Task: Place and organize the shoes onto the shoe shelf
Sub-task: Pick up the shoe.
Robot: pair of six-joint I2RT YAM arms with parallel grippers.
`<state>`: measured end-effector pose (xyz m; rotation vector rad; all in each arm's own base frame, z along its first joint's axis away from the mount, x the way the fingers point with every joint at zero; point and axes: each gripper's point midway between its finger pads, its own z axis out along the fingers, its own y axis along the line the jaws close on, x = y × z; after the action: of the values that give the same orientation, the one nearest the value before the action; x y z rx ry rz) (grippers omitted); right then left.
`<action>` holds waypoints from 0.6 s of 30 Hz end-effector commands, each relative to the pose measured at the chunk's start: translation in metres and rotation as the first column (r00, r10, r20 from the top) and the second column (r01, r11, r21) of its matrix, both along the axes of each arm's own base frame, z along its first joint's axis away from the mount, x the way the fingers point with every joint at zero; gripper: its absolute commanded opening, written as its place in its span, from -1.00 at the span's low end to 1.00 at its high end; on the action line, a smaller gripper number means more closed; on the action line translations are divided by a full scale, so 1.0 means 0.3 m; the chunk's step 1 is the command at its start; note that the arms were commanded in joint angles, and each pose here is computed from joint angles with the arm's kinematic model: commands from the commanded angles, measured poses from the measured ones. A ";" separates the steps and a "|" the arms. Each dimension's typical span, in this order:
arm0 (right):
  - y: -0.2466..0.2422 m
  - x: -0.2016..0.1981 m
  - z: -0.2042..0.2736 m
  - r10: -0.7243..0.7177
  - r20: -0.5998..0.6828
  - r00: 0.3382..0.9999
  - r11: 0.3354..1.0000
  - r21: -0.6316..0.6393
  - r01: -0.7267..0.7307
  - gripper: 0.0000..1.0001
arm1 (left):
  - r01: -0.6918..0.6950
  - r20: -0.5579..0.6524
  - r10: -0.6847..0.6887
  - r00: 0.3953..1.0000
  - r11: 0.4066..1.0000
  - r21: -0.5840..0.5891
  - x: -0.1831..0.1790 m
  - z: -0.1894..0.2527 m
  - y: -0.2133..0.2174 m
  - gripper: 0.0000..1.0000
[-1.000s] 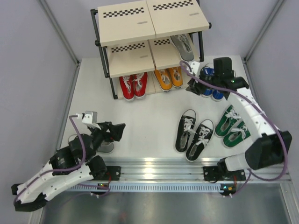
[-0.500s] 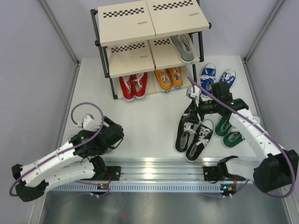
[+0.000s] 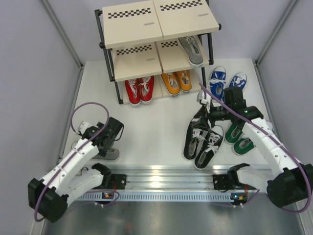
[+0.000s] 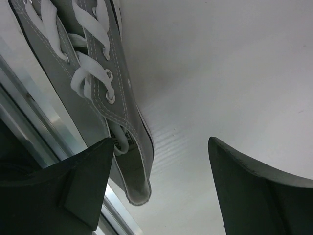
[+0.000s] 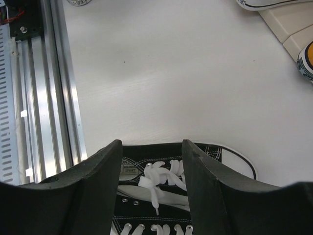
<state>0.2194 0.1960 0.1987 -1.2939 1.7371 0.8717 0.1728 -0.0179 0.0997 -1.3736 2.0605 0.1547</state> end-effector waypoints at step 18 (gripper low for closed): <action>-0.011 0.013 0.012 -0.001 0.038 0.999 1.000 0.017 0.001 0.06 | 0.464 0.243 -0.444 0.863 0.885 -0.033 0.187 0.090 -0.106 -1.00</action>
<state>0.2213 0.1929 0.1955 -1.2829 1.7461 0.8653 0.1969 -0.0211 0.0746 -1.1889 2.2332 -0.0002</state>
